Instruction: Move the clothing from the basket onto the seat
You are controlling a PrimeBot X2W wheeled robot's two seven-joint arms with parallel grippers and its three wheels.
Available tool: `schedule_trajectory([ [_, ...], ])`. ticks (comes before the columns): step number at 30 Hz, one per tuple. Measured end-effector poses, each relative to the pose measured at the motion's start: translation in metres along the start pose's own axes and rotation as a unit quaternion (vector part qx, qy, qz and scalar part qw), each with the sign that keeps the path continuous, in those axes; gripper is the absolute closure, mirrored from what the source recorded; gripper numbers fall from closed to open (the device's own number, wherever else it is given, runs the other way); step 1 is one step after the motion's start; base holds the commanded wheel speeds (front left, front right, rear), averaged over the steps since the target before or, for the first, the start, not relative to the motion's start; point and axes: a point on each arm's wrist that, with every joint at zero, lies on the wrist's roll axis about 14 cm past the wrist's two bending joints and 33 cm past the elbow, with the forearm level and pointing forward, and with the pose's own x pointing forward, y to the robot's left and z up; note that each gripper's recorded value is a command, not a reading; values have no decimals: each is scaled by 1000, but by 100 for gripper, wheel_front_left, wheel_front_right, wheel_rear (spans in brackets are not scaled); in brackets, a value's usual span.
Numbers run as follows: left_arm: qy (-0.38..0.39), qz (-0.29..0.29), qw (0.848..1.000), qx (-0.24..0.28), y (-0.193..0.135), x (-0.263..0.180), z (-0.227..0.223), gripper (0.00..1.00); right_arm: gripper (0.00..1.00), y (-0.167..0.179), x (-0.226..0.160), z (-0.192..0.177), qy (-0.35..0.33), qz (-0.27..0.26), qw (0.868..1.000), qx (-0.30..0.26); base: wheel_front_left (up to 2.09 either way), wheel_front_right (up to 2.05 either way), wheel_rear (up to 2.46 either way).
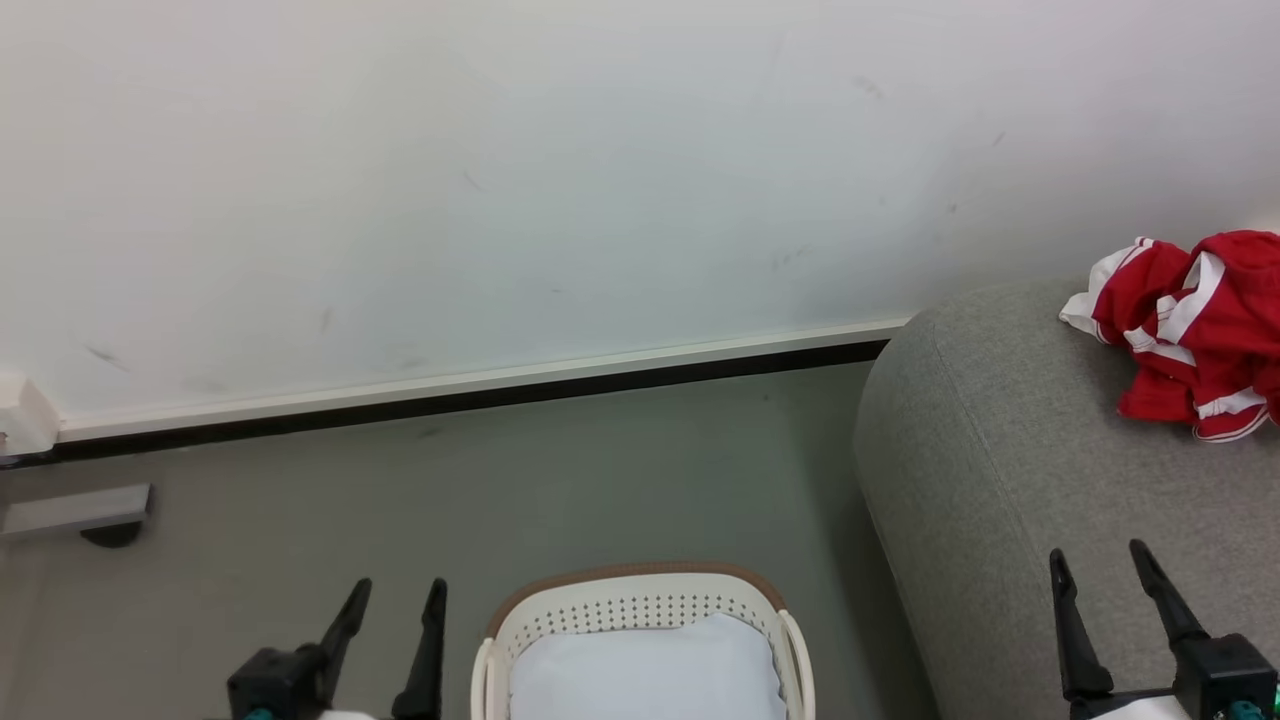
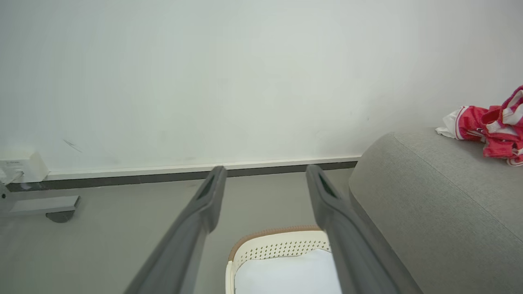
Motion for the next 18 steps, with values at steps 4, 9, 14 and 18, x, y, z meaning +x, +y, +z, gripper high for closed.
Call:
schedule_trajectory([
  [4, -3, 27, 1000, -1, 13, -11, -2, 0, 0, 11, -7, -2, 1, 14, 1000, 7, 0, 0, 0],
  [9, -7, 51, 999, -2, 27, -20, -3, 0, 0, 26, -8, -3, 2, 34, 999, 15, 0, 0, 0],
  [14, -8, 67, 998, -2, 37, -26, -5, 0, 0, 35, -8, -3, 3, 45, 999, 22, 0, 0, 0],
  [18, -8, 73, 997, -2, 41, -29, -6, 0, 0, 40, -8, -6, 7, 52, 998, 26, 0, 0, 0],
])
